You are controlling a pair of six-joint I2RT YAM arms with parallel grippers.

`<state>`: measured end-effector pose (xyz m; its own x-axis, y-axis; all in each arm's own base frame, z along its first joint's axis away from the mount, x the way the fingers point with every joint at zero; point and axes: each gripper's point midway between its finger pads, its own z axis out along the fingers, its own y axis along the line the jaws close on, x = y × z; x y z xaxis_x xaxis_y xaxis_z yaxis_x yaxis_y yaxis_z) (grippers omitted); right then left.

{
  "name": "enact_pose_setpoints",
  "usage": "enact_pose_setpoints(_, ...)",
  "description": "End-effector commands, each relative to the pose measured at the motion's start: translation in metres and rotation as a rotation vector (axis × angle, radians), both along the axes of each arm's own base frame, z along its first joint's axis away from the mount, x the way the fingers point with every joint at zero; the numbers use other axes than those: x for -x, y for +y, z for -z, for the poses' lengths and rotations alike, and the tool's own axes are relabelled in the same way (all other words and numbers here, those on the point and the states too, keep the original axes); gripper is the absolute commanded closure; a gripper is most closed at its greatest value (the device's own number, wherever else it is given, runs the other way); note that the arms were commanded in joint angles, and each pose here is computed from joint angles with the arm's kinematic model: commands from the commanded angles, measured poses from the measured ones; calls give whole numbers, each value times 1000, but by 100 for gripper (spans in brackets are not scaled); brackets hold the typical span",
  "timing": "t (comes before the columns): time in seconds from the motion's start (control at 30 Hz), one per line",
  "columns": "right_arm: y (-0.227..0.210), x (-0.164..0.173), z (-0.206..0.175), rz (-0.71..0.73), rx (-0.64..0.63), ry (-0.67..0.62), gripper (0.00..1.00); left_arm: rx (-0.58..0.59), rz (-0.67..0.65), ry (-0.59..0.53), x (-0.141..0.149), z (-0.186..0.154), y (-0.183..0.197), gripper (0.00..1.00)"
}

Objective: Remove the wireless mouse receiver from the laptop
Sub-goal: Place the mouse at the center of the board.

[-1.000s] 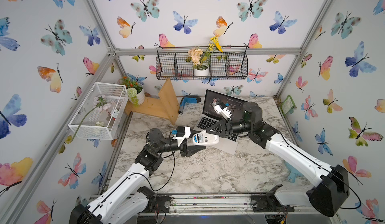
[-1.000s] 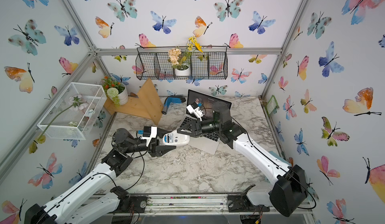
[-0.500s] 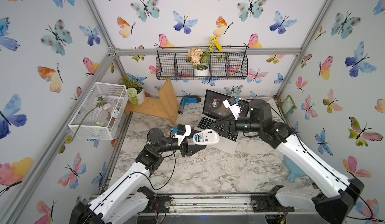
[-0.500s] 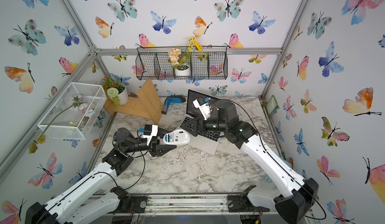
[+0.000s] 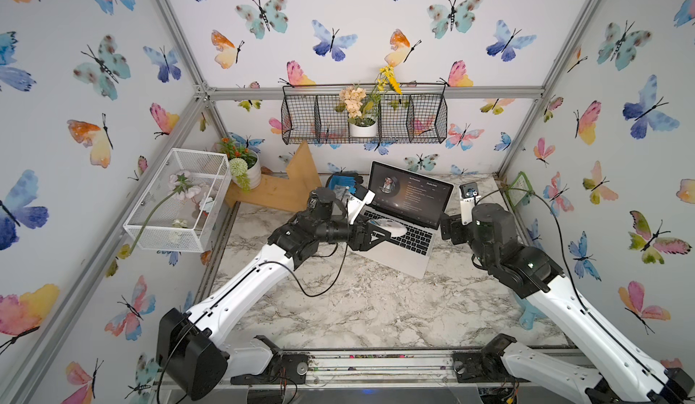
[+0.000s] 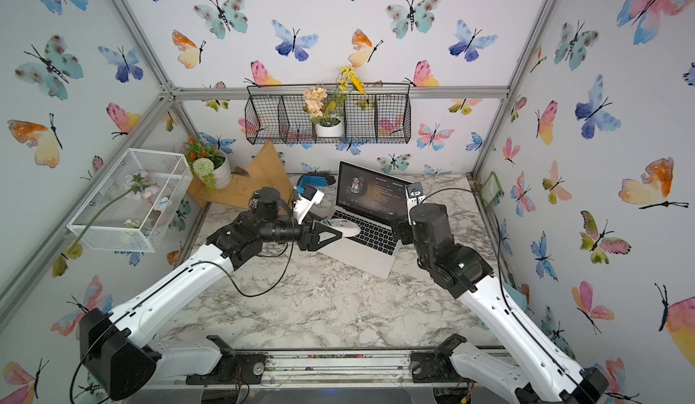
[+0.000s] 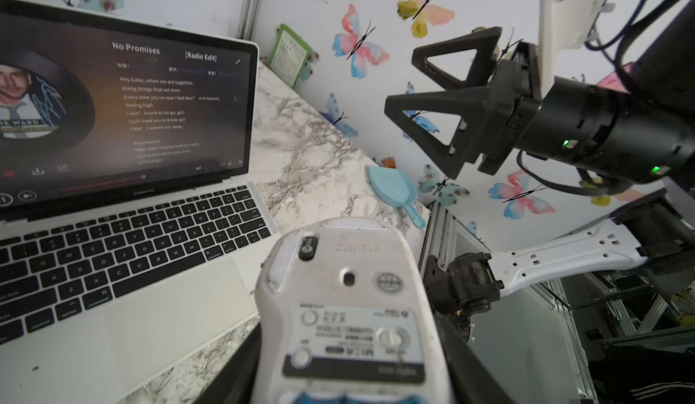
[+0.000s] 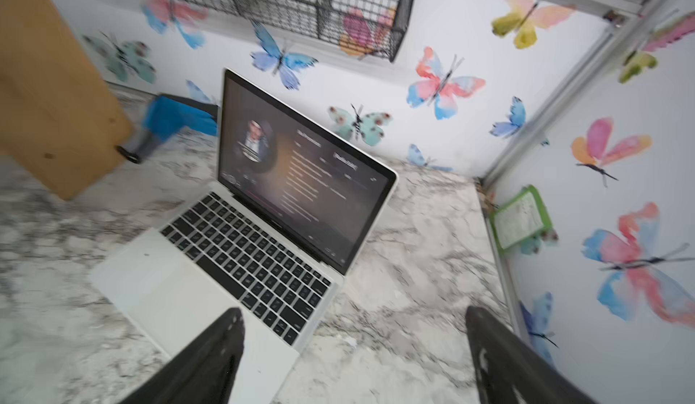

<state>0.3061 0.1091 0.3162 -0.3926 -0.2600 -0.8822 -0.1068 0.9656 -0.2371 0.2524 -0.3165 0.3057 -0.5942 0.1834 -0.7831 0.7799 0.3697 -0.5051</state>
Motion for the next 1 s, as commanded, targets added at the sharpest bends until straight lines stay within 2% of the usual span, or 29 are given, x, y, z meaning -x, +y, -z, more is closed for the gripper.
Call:
enact_pose_setpoints(0.0, -34, -2, -10, 163, 57, 2, 5, -295, -67, 243, 10, 60, 20, 100)
enact_pose_setpoints(0.1, -37, -16, 5, 134, -27, 105, 3, -467, -59, 367, 22, 101, 27, 100)
enact_pose_setpoints(0.17, -46, -24, 12, 127, -63, 146, 3, -625, -76, 400, 28, 128, 38, 100)
enact_pose_setpoints(0.23, -61, -29, 16, 150, -70, 167, 1, -746, -33, 441, 41, 142, 45, 100)
enact_pose_setpoints(0.3, -90, -36, 17, 232, -55, 172, 1, -767, -8, 423, 42, 148, 31, 100)
enact_pose_setpoints(0.37, -120, -42, 20, 282, -98, 193, 1, -801, 46, 411, 43, 153, 7, 100)
enact_pose_setpoints(0.5, -132, -52, 12, 305, -217, 173, 1, -879, 191, 431, 48, 178, -58, 100)
enact_pose_setpoints(0.57, -136, -57, 13, 318, -242, 166, 1, -869, 258, 418, 55, 191, -95, 100)
enact_pose_setpoints(0.63, -145, -60, 13, 352, -243, 160, 1, -884, 312, 455, 64, 211, -120, 100)
enact_pose_setpoints(0.7, -152, -58, 9, 373, -237, 148, 1, -924, 334, 484, 67, 228, -129, 100)
enact_pose_setpoints(0.77, -156, -55, -1, 385, -243, 119, 2, -905, 331, 497, 68, 234, -137, 100)
enact_pose_setpoints(0.97, -157, -53, -20, 383, -277, 62, 2, -936, 255, 517, 69, 229, -130, 100)
